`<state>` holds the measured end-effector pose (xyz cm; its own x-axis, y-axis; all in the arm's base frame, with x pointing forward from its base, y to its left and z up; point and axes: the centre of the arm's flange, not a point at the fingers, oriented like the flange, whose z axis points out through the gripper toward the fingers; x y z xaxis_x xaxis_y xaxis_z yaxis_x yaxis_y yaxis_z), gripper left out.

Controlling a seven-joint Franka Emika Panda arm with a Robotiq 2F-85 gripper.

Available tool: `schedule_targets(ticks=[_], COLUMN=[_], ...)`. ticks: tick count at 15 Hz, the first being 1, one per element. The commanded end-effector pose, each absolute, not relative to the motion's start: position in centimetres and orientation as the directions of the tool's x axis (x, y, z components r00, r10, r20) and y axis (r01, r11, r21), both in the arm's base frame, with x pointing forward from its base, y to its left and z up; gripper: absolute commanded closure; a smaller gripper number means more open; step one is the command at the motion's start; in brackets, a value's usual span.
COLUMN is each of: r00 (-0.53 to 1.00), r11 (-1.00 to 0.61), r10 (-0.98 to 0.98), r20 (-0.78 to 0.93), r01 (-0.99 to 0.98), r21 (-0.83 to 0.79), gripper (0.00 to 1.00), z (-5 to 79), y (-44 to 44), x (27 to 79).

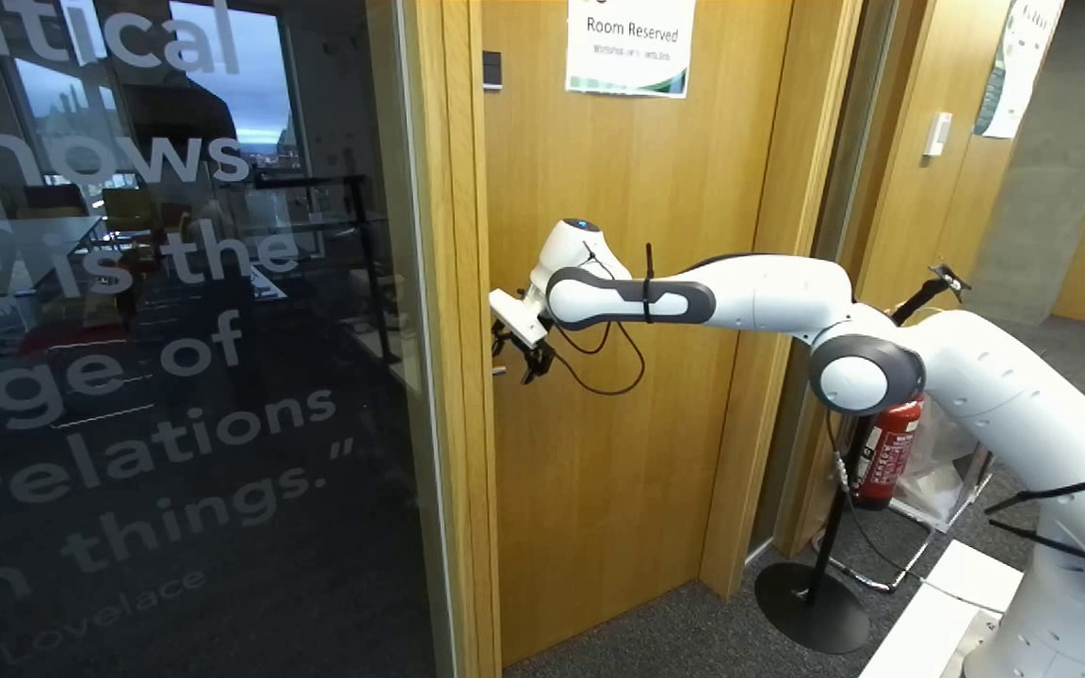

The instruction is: Hold the door handle

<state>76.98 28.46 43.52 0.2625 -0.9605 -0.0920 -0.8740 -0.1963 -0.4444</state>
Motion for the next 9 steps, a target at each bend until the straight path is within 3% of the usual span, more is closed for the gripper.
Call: schedule_targets(ticks=[1,9], r00=[0.205,0.155], r11=[-0.143,-0.087], r10=[-0.973,-0.976], r20=[-0.107,-0.15], r01=[-0.898,-0.918], r21=[-0.417,-0.386], gripper=[0.0,0.0], z=[44.16,43.56], y=[29.6,29.13], x=[78.91,78.9])
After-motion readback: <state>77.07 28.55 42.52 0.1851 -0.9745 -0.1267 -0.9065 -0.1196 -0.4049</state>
